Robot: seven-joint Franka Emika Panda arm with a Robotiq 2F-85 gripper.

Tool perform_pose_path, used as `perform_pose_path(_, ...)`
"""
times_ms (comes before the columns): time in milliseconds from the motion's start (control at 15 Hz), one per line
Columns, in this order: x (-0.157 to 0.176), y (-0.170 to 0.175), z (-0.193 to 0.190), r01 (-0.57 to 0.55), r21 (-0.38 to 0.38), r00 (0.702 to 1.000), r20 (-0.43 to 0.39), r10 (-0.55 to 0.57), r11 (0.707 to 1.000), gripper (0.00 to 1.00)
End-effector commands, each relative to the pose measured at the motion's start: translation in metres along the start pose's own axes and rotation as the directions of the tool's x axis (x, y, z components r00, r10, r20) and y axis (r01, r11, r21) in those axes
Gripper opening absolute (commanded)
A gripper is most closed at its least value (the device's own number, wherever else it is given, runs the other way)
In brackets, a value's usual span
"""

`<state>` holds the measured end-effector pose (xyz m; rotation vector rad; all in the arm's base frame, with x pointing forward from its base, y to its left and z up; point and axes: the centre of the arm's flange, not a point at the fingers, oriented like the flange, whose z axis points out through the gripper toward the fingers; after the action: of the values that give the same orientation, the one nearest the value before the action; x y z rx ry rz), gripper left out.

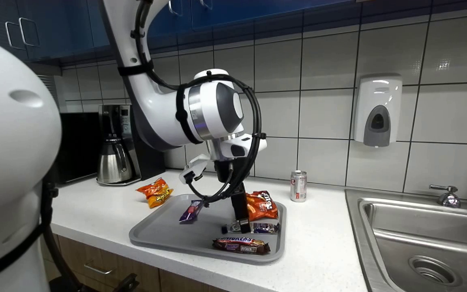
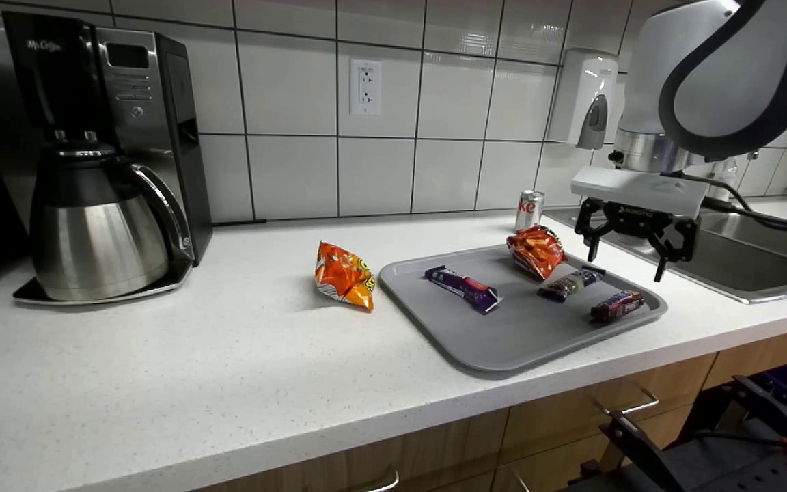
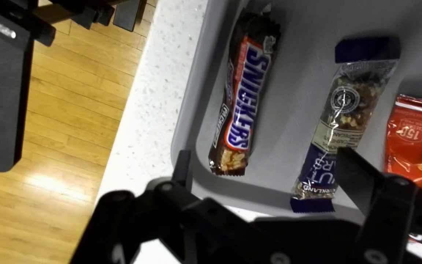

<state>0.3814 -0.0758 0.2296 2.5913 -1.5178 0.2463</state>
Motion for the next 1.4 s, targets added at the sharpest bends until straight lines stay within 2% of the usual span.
perform_pose_path(0,0.008,0.012,-0.031,0.121,0.034,0.992,-0.031,-0.120,0.992,1.00)
perform_pose_path(200,0.015,0.013,-0.045,0.226,0.059,0.974,-0.045,-0.224,0.972,1.00)
perform_pose_path(400,0.016,0.013,-0.057,0.343,0.087,0.939,-0.034,-0.342,0.935,1.00)
perform_pose_path(800,0.002,0.011,-0.080,0.554,0.178,0.821,0.044,-0.569,0.813,1.00)
perform_pose_path(933,-0.003,0.015,-0.091,0.608,0.203,0.773,0.067,-0.630,0.767,1.00)
perform_pose_path(1133,-0.004,0.022,-0.103,0.660,0.224,0.718,0.089,-0.690,0.717,1.00)
perform_pose_path(1200,-0.004,0.023,-0.107,0.671,0.224,0.707,0.097,-0.701,0.707,1.00)
perform_pose_path(1267,0.003,0.002,-0.088,0.644,0.209,0.737,0.088,-0.670,0.736,1.00)
perform_pose_path(1333,0.004,0.005,-0.092,0.653,0.210,0.728,0.093,-0.680,0.728,1.00)
